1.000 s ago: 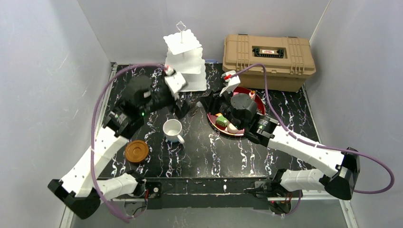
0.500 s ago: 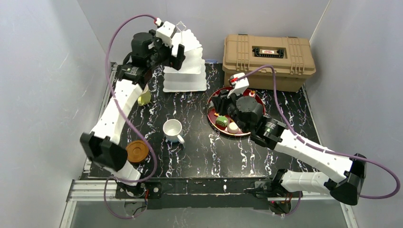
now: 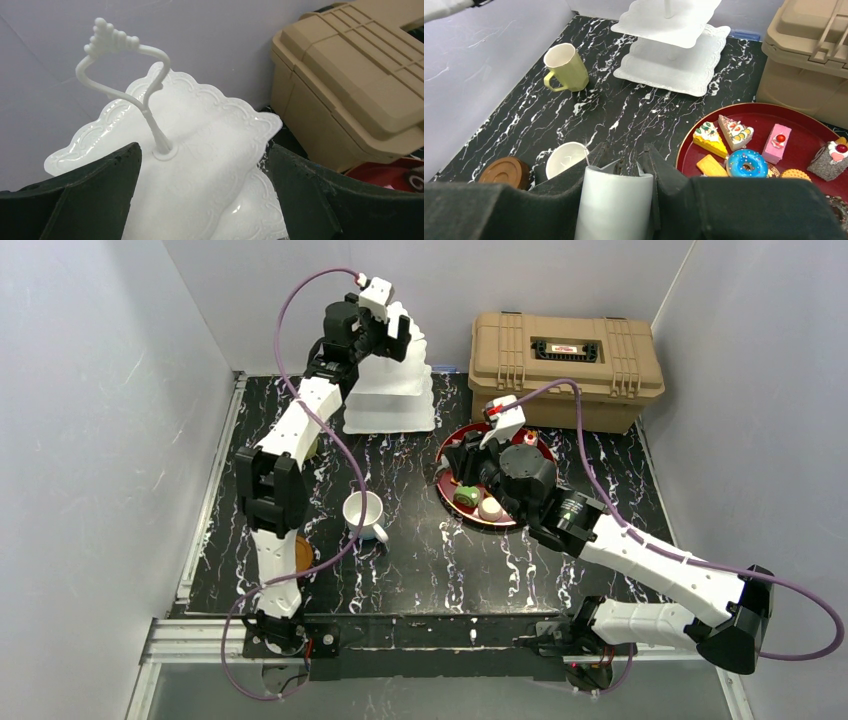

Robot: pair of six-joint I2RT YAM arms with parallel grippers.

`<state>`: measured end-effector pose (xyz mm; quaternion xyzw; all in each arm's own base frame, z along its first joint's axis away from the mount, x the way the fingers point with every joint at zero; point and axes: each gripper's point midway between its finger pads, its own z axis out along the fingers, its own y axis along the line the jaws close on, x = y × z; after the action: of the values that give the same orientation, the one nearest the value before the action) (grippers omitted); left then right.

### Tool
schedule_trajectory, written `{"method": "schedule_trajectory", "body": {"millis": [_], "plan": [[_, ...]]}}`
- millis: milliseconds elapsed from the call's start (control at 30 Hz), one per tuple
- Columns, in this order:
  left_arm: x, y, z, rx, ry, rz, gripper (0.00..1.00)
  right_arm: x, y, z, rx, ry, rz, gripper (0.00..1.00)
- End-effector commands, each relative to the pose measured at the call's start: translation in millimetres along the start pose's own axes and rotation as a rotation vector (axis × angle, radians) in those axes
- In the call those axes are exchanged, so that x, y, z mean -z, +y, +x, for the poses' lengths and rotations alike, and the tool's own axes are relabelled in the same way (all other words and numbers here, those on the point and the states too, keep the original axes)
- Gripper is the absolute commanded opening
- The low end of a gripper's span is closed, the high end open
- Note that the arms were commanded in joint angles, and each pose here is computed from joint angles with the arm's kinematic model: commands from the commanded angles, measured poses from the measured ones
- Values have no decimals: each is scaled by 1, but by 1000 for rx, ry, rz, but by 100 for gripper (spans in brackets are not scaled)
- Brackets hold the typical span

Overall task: Serve the afternoon tea
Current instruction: Pick up the desert table from the center of the board.

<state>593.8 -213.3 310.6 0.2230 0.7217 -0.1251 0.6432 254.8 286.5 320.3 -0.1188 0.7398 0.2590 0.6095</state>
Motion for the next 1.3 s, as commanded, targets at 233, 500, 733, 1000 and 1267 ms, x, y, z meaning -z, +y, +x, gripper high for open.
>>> {"method": "schedule_trajectory", "body": {"millis": [233,500,733,1000,1267], "plan": [[-13,26,-64,75,-281,-73,90,7,6,-15,-58,-34,-33,16],[-20,29,-55,125,-280,-51,69,9,3,-17,-67,-43,-20,16],[-31,36,-46,156,-275,-54,45,13,0,-14,-63,-26,-12,16],[-30,36,-51,185,-291,-18,33,16,0,-16,-76,-30,-19,16],[-11,32,-63,209,-318,17,15,13,1,-11,-78,-19,-20,16]]}}
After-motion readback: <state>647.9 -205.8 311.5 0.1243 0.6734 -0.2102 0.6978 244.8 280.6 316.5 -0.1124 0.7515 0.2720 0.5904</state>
